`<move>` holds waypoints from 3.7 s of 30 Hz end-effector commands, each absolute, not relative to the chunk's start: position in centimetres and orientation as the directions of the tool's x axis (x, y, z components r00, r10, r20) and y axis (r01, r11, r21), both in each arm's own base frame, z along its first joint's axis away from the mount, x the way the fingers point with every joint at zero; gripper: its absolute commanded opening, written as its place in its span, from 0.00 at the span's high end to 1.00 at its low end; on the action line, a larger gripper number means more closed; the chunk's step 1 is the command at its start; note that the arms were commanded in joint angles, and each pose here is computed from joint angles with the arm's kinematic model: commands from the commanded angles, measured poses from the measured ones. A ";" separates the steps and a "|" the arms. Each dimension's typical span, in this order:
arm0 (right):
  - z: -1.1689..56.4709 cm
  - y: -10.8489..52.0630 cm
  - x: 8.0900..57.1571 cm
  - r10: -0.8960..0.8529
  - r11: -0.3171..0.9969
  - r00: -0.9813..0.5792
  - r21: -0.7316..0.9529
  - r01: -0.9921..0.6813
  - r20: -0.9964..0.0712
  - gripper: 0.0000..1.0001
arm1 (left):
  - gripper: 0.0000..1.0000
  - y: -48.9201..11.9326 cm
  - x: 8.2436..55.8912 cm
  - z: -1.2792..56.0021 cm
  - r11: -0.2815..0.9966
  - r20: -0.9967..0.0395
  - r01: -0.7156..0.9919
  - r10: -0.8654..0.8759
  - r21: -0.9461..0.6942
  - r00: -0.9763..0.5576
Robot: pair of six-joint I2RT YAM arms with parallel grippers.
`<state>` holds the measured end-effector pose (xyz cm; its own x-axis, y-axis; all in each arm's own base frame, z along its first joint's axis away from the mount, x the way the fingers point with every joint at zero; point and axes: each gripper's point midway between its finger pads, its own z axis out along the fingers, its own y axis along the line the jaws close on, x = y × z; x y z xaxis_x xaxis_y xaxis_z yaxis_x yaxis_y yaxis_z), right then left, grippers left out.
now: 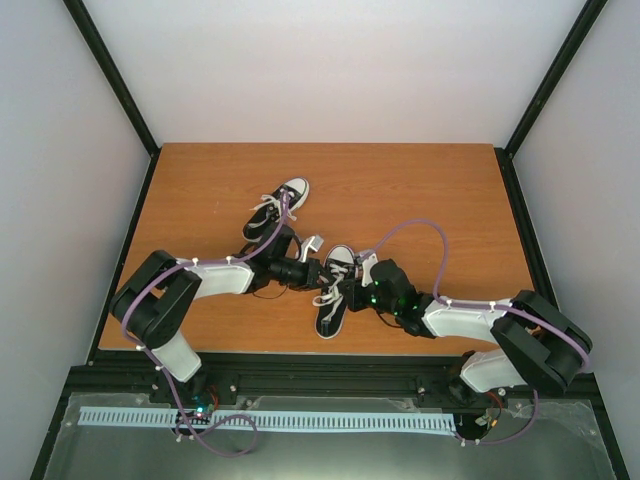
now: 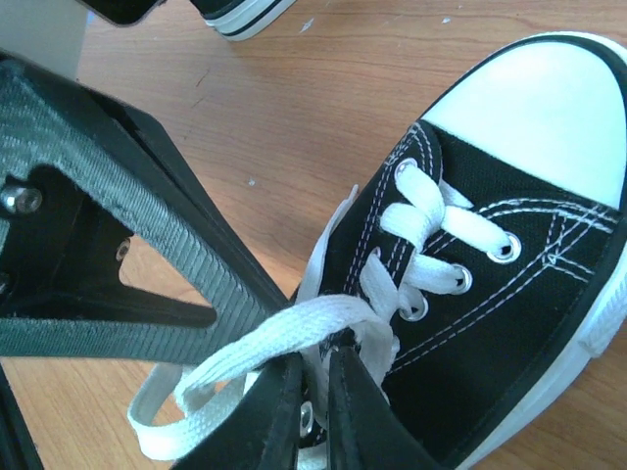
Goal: Tie the shoes
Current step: Cross the shoelace with the shoelace.
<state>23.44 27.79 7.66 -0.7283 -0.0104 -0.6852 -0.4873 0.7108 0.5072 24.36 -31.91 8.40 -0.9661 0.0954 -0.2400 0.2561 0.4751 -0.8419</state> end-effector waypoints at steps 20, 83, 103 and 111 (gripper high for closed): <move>12.3 30.1 20.1 -0.381 0.766 -0.492 0.030 -0.642 -0.783 0.52 | 0.99 -31.2 26.1 7.1 0.574 -0.135 0.095 -0.027 -0.814 -0.991; 8.9 27.0 23.4 0.057 0.827 -0.734 0.444 -0.345 -0.677 0.97 | 0.99 -30.2 26.0 6.4 0.600 -0.146 0.114 -0.004 -0.792 -0.989; 11.4 24.4 22.0 -0.005 0.812 -0.668 0.386 -0.437 -0.744 0.45 | 0.99 -30.3 26.2 6.6 0.600 -0.153 0.123 0.002 -0.790 -0.988; 11.5 27.7 22.3 -0.162 0.783 -0.664 0.314 -0.537 -0.730 0.40 | 0.99 -30.4 26.3 6.7 0.600 -0.152 0.122 0.000 -0.791 -0.988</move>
